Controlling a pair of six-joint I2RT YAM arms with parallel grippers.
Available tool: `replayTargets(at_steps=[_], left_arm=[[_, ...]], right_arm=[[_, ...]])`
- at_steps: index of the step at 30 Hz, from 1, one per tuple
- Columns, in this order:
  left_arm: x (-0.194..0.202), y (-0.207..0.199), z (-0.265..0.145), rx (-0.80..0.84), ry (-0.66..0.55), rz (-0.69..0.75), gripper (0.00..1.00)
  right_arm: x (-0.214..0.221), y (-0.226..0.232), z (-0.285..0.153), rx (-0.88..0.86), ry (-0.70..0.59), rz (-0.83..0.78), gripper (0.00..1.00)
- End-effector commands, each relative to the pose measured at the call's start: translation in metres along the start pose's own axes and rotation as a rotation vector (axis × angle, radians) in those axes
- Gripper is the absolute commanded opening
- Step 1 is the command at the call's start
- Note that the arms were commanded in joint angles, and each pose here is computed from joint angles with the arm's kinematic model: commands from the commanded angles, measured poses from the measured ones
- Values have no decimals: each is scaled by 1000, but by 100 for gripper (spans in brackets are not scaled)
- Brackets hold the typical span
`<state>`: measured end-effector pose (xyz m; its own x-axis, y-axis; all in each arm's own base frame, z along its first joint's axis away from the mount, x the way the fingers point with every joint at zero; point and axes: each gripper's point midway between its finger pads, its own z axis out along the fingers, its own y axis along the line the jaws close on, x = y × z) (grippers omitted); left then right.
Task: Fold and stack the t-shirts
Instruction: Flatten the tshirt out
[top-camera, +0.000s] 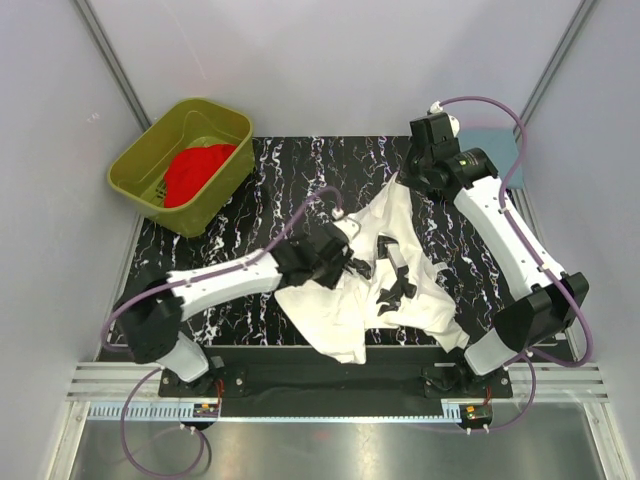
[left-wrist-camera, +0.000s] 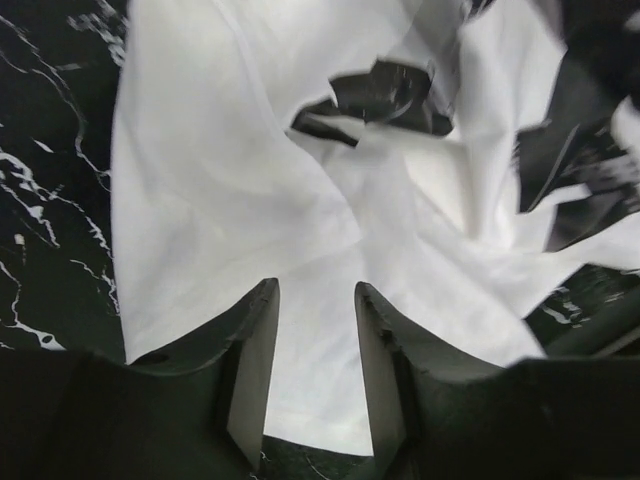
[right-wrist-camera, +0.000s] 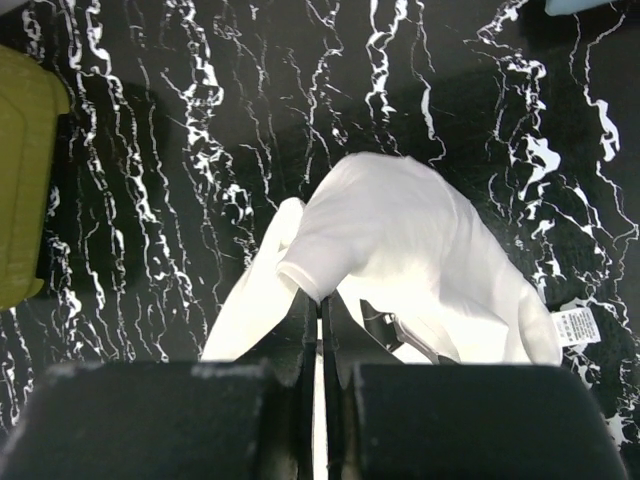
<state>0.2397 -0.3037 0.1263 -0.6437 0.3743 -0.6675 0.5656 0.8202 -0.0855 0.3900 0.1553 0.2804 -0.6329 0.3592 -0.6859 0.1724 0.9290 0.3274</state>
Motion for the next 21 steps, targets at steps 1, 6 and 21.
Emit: replayTargets(at_steps=[1, 6, 21], left_arm=[[-5, -13, 23, -36, -68, 92, 44], [-2, -33, 42, -63, -41, 142, 46], [28, -19, 71, -196, 28, 82, 43]], right_arm=[[-21, 3, -15, -51, -78, 11, 0], [-19, 3, -11, -60, -67, 12, 0], [-15, -9, -13, -47, -60, 5, 0]])
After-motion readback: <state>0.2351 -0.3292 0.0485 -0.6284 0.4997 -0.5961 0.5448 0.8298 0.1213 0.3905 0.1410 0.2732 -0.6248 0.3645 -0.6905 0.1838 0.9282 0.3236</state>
